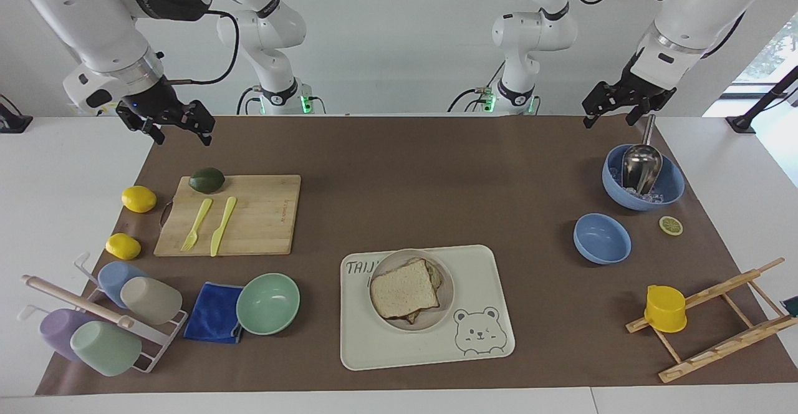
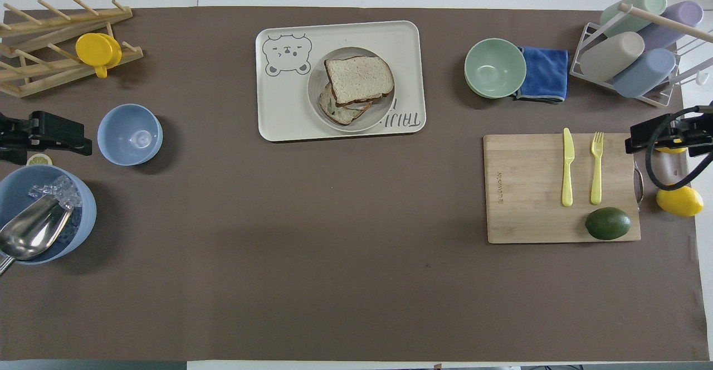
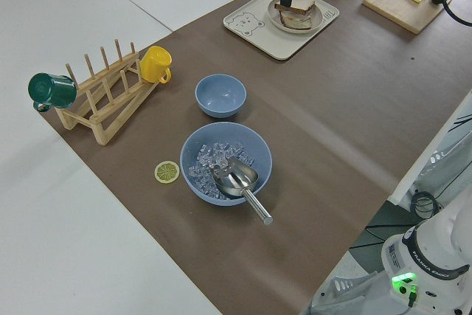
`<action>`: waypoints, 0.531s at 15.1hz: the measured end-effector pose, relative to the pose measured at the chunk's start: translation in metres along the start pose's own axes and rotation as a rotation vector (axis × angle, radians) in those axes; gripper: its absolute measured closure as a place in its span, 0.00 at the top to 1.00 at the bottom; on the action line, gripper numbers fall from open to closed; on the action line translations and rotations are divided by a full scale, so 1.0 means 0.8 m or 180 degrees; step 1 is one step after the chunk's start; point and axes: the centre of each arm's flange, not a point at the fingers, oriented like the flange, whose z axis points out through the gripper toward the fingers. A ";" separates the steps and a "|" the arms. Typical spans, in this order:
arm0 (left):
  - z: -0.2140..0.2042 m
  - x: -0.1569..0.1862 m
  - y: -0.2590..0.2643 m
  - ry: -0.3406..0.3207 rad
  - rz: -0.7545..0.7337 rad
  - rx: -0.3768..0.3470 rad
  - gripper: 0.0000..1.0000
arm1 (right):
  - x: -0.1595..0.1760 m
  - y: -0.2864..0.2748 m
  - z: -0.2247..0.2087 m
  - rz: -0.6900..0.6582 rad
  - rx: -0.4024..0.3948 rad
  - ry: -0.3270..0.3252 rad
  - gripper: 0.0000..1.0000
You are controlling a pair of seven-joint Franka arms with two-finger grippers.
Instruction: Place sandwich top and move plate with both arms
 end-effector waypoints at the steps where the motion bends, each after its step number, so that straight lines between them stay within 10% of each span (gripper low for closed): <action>1: 0.006 0.001 -0.001 -0.0016 0.0058 0.0004 1.00 | 0.000 0.000 0.000 0.0000 0.0000 0.0000 1.00; 8: 0.023 0.015 -0.009 0.0106 0.0126 0.0016 1.00 | 0.000 0.000 0.000 0.0000 0.0000 0.0000 1.00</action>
